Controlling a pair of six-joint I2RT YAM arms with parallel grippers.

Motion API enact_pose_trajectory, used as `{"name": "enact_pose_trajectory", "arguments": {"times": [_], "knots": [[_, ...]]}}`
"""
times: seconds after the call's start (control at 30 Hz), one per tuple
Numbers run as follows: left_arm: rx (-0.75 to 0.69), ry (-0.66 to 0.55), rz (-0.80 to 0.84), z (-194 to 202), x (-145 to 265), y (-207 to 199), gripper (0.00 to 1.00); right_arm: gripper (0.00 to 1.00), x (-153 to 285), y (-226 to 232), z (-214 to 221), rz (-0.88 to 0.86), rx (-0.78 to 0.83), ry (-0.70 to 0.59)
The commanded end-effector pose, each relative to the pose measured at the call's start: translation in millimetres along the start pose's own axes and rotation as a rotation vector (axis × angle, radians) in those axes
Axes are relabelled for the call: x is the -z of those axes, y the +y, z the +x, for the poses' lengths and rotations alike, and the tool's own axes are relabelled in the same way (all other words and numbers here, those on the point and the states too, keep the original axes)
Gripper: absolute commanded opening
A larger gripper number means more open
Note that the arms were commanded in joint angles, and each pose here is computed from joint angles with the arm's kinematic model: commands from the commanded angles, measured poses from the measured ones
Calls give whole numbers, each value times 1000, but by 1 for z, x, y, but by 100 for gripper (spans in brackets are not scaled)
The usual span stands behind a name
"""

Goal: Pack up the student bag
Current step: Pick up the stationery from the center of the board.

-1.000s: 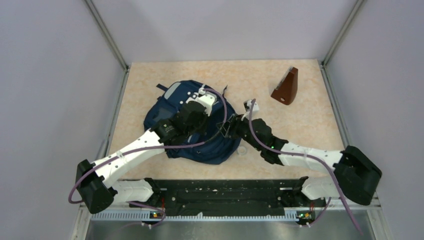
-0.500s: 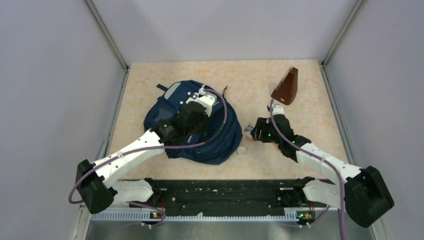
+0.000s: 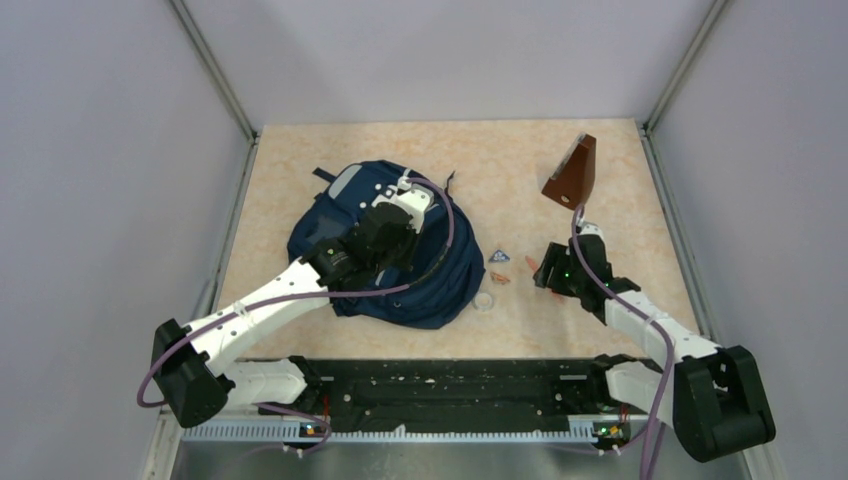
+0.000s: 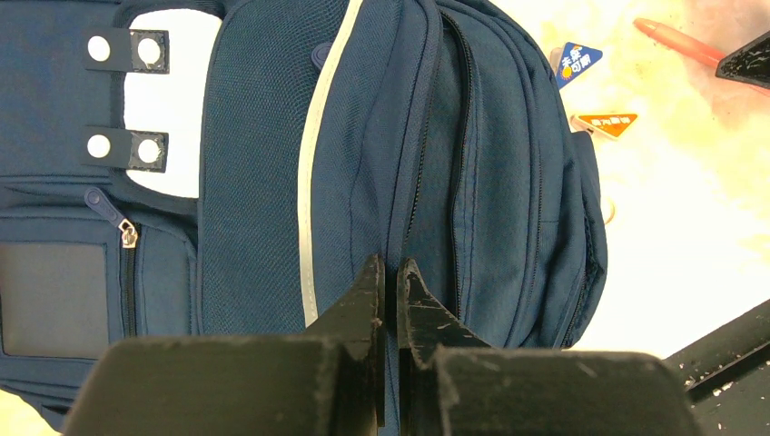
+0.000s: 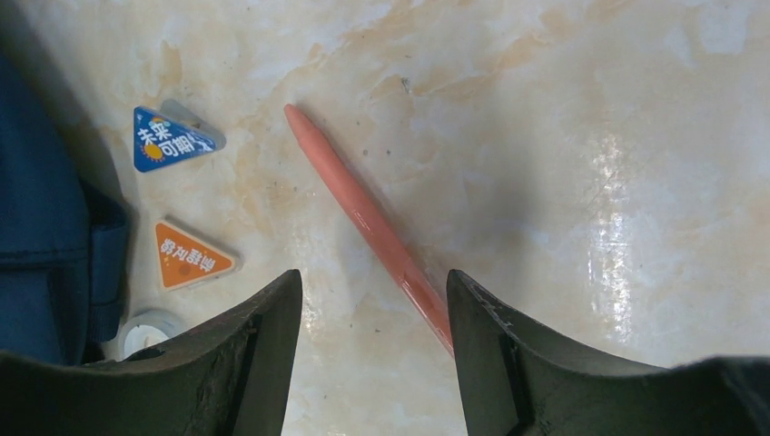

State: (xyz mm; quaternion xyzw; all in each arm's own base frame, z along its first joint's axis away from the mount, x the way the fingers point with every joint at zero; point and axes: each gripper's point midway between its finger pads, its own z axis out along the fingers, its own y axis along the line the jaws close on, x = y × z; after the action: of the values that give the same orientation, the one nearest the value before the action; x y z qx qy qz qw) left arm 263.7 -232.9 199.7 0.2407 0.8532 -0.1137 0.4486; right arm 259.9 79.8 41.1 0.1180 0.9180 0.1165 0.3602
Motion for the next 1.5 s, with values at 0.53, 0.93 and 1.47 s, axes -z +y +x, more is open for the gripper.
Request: {"name": "enact_pose_trajectory", "arguments": {"times": [0.53,0.93,1.47], "knots": [[16,-105,29,-29,8,-4,0,50,-2,6,19,-45,15,94],[14,-93,23,-26,5,-3,0,47,-18,17,17,43,127,122],[15,-94,27,-27,5,-4,0,34,-27,20,24,133,207,143]]}}
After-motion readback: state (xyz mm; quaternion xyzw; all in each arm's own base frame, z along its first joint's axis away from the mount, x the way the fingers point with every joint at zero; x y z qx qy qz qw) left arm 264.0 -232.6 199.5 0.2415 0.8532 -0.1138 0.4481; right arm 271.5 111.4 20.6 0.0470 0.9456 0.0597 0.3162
